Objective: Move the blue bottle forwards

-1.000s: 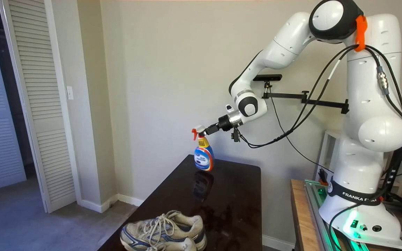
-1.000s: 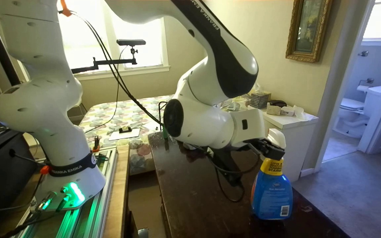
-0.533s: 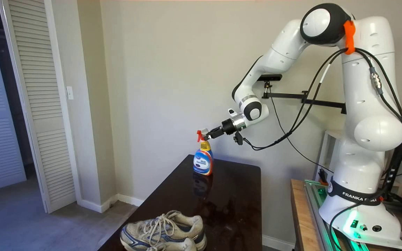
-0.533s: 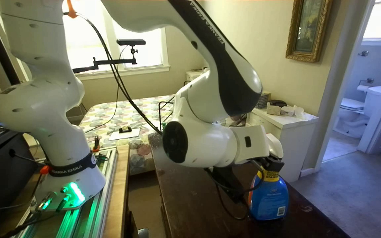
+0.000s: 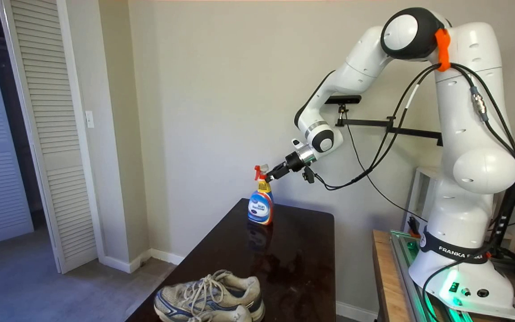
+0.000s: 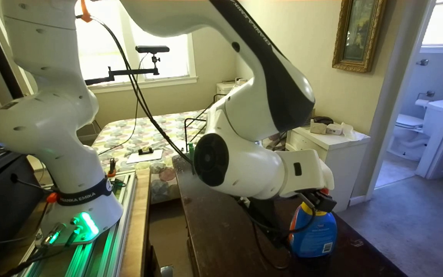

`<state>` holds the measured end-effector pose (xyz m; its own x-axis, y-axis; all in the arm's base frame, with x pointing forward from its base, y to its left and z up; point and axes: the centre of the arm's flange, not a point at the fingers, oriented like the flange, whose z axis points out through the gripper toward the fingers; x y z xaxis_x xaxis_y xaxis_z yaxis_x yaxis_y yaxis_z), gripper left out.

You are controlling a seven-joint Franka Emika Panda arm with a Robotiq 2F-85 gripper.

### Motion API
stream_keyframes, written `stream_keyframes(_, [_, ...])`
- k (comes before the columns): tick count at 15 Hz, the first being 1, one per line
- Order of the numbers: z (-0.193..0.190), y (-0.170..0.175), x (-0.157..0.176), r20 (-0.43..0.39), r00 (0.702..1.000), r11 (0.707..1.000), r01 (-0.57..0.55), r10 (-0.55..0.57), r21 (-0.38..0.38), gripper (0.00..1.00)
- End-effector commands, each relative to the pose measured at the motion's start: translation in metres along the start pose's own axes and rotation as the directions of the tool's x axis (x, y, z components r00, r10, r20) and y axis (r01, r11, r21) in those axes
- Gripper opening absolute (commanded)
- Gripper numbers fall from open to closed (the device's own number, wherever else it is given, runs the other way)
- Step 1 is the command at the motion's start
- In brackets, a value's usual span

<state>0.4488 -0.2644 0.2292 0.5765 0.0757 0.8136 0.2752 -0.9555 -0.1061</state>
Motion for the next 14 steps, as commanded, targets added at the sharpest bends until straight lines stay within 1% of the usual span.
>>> stream_keyframes(1, [0.02,0.009,-0.01,0.088,0.996,1.0,-0.021,0.021,0.002,1.0])
stream_keyframes(3, [0.022,0.01,-0.015,0.129,0.991,1.0,-0.027,0.029,-0.011,1.0])
stream_keyframes(4, [0.016,0.009,-0.011,0.146,0.989,0.999,-0.014,0.019,-0.034,1.0])
stream_keyframes(6, [-0.007,0.004,0.005,0.188,0.982,0.996,0.045,-0.03,-0.074,1.0])
stream_keyframes(9, [-0.04,-0.012,0.033,0.281,0.953,0.98,0.156,-0.116,-0.123,1.0])
stream_keyframes(10, [-0.048,-0.016,0.04,0.299,0.943,0.973,0.191,-0.145,-0.129,1.0])
stream_keyframes(12, [-0.065,-0.024,0.054,0.278,0.942,0.968,0.225,-0.188,-0.11,1.0])
stream_keyframes(13, [-0.034,-0.003,0.038,0.27,0.948,0.97,0.207,-0.167,-0.127,1.0])
stream_keyframes(14, [-0.04,-0.008,0.044,0.264,0.948,0.968,0.217,-0.179,-0.122,1.0])
